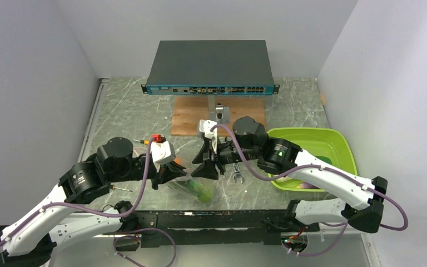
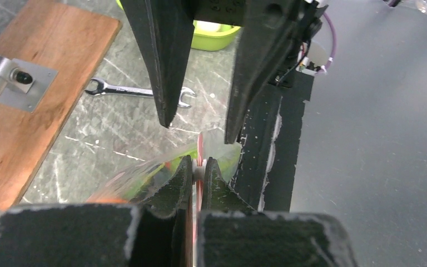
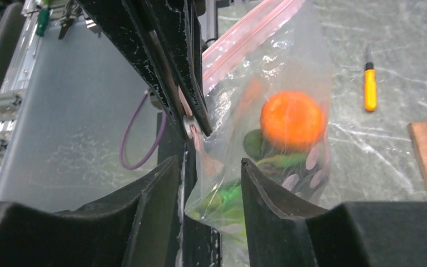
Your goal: Place the food in the zip-top bag and seal the zipper
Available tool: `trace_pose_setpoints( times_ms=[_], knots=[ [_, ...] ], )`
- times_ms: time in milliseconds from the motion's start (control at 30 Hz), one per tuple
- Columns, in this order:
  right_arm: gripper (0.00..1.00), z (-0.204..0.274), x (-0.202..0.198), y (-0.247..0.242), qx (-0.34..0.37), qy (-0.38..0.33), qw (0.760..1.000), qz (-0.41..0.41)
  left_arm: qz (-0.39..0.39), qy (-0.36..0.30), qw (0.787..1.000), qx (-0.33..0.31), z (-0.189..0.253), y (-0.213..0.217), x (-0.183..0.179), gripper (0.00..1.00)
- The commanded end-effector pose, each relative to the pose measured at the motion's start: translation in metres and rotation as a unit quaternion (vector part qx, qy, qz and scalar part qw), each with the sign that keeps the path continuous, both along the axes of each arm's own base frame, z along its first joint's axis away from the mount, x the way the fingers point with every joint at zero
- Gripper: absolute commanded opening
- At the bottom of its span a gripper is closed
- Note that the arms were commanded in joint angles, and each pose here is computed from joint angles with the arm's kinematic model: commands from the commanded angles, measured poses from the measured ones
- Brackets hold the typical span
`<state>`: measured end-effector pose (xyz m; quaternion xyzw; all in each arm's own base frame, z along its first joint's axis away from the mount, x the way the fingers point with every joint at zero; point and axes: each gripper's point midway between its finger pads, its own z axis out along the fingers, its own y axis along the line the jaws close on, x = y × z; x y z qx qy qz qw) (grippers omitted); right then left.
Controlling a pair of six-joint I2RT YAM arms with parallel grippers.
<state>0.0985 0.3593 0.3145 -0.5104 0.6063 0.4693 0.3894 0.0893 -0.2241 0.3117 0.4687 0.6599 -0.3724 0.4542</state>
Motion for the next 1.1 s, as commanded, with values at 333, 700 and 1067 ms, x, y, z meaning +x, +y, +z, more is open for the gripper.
trace_pose_setpoints(
  times_ms=[333,700,1067],
  knots=[
    [0.31,0.017,-0.029,0.003,-0.029,-0.006,0.985,0.169,-0.057,-0.02,0.998,-0.033,0.03,-0.001,-0.019,0.0],
    [0.1,0.02,-0.028,0.009,-0.039,-0.006,0.982,0.186,-0.058,-0.018,0.998,-0.03,0.03,-0.007,-0.016,0.0],
    [0.0,0.014,0.008,0.027,-0.039,0.001,0.999,0.008,-0.047,-0.016,0.998,-0.028,0.034,-0.007,-0.012,0.0]
  ],
)
